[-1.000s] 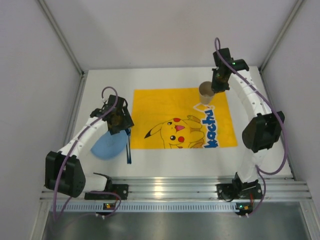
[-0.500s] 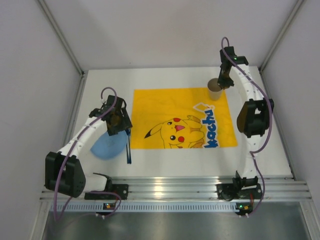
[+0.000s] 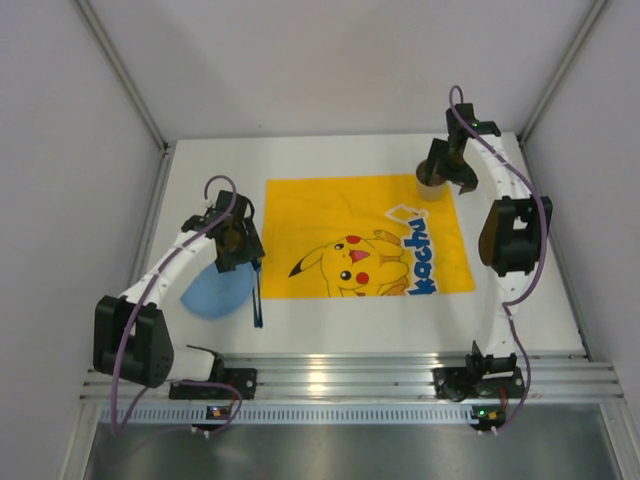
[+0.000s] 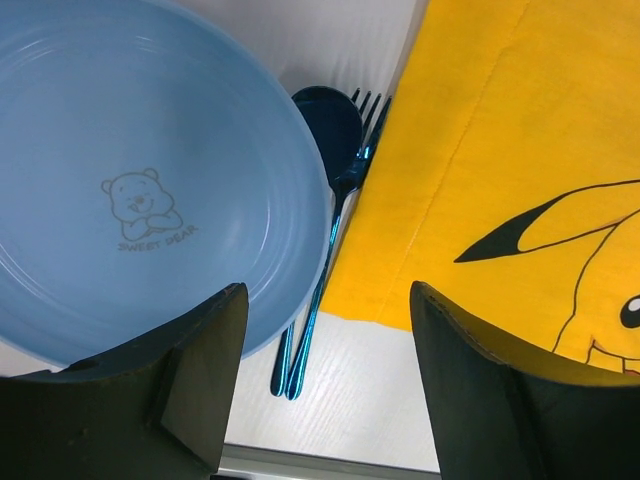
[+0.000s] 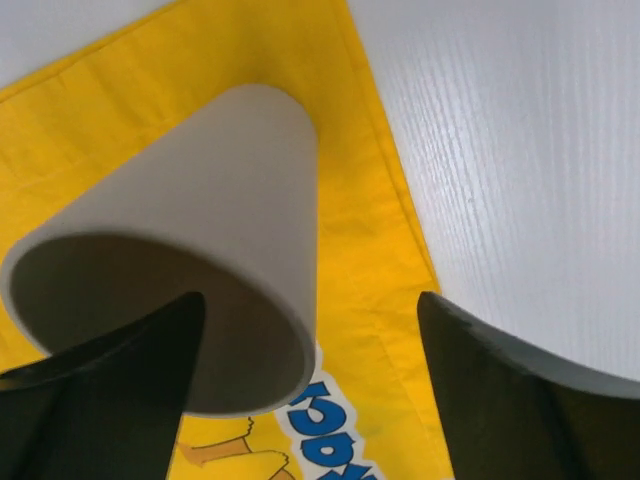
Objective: Set the dinner table for one person
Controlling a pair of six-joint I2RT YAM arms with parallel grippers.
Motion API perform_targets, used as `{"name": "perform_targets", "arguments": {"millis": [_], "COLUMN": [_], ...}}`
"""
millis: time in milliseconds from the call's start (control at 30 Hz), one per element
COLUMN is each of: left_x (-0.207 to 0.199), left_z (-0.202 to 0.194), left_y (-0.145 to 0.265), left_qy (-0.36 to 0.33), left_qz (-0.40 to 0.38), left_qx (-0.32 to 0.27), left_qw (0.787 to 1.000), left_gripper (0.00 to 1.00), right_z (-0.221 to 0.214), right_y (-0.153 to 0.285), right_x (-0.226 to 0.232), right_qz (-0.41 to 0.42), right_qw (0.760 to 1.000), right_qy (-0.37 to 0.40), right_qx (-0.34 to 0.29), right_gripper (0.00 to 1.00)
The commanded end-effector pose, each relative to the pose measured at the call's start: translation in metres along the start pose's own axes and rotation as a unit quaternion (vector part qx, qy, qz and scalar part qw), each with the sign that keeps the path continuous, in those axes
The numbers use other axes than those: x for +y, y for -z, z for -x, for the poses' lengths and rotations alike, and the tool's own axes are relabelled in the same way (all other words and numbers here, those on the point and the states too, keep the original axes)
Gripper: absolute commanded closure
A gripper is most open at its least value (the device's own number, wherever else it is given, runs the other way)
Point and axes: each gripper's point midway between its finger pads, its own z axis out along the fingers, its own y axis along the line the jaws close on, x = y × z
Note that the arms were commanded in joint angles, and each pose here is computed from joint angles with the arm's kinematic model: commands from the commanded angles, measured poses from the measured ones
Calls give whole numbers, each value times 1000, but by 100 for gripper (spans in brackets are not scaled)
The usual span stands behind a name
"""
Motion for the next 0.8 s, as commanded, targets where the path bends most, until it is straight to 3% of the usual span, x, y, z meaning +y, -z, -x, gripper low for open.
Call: {"name": "perform_targets", "arguments": {"millis": [0, 100, 333, 533, 767], "left_x": [7, 12, 23, 25, 28], "left_z": [0, -6, -13, -19, -25], "left_y": [-4, -11, -27, -39, -48], "left_qy": [-12, -18, -42, -52, -57], "left_qz": [22, 36, 66, 73, 82], "left_qx": [10, 21, 37, 49, 58], "left_qw": [1000, 999, 996, 995, 993], "left_gripper": [29, 30, 41, 46, 51], "right_z": [17, 25, 49, 34, 0], "right_y": [30, 52, 162, 194, 199], "right_x": [10, 12, 25, 14, 16], "right_qz": [33, 47, 133, 136, 156], "right_qw": [999, 998, 980, 979, 980], "right_qy": [-7, -18, -54, -47, -26], "right_qx": [-36, -49, -135, -143, -124], "right_gripper": [8, 4, 1, 0, 0]}}
